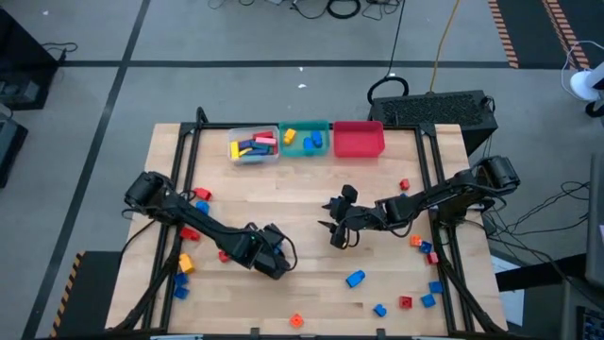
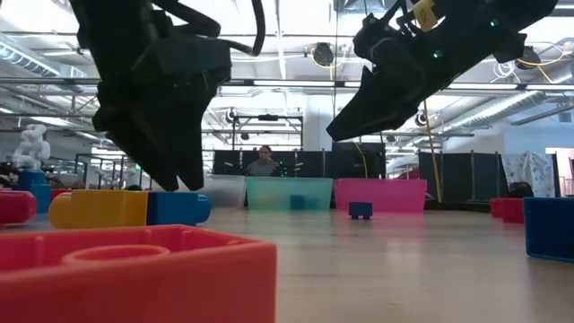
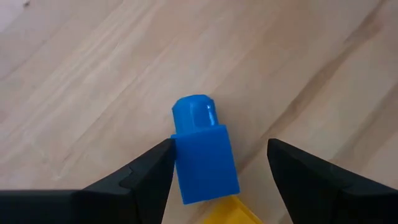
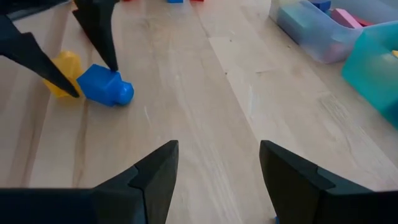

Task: Sort blocks by size
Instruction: Put the blue 1 stud game piece into the green bin

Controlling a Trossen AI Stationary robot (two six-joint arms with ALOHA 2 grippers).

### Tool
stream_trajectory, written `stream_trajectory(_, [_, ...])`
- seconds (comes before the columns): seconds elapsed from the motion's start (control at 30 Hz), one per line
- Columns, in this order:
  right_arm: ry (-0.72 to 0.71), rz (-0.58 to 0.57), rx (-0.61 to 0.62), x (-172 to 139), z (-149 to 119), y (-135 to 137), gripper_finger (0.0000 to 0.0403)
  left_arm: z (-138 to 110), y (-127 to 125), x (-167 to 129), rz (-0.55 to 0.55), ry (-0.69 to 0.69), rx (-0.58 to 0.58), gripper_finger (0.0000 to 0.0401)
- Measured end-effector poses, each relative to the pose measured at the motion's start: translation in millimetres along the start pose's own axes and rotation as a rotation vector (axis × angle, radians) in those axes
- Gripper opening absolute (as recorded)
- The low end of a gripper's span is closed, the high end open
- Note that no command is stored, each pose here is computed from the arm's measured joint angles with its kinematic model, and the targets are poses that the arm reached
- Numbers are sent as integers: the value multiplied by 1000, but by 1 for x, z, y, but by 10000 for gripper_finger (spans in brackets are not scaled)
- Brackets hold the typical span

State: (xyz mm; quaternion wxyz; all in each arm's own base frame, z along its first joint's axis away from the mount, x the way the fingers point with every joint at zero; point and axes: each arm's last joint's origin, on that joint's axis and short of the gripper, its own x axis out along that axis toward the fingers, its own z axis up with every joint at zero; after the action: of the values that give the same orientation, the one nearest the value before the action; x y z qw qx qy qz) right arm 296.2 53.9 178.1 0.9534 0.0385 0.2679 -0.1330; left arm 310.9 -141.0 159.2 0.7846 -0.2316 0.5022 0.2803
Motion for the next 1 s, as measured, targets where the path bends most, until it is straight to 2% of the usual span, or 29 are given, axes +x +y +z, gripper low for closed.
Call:
stream_trajectory(0.13, [-1, -2, 0, 0, 0, 0, 210, -4, 2, 10, 37, 41, 12, 258])
stream_trajectory(0.43, [-3, -1, 2, 0, 0, 0, 210, -4, 3, 10, 49, 41, 44, 255])
stream_trajectory(0.67, [-5, -4, 5, 0, 0, 0, 210, -2, 3, 11, 47, 35, 145, 205])
stream_trajectory(0.83, [-28, -70, 61, 0, 1, -2, 210, 6, 3, 14, 25, 15, 137, 167])
stream_trajectory(1.0, [-30, -80, 42, 0, 1, -3, 210, 13, 4, 17, 1, 23, 133, 155])
